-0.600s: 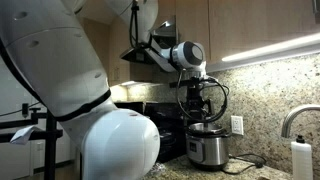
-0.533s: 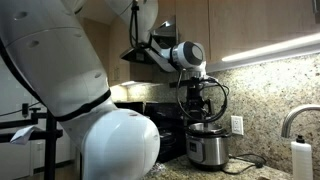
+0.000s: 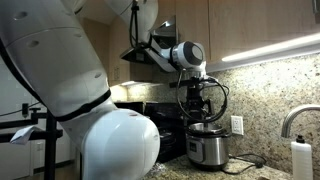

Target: Pick up the lid from the stove and put it on the pressure cooker.

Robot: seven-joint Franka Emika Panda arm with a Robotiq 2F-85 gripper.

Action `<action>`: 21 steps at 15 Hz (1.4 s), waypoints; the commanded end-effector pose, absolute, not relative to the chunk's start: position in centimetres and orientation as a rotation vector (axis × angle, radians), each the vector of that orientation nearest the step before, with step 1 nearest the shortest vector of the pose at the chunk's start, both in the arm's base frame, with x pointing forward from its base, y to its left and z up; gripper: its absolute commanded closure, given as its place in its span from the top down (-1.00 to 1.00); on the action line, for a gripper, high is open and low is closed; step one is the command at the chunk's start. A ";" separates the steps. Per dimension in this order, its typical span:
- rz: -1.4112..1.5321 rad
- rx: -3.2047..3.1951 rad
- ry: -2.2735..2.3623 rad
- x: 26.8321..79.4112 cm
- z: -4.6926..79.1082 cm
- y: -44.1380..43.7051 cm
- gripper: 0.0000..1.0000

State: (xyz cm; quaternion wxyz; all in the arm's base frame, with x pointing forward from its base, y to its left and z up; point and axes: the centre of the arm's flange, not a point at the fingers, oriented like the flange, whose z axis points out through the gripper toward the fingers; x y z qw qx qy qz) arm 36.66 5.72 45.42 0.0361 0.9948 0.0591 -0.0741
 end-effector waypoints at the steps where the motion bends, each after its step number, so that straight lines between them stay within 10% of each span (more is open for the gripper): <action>1: -0.228 3.056 0.182 36.7 45.4 5.7 1.00; 21: -0.281 3.034 0.325 37.0 47.4 4.3 1.00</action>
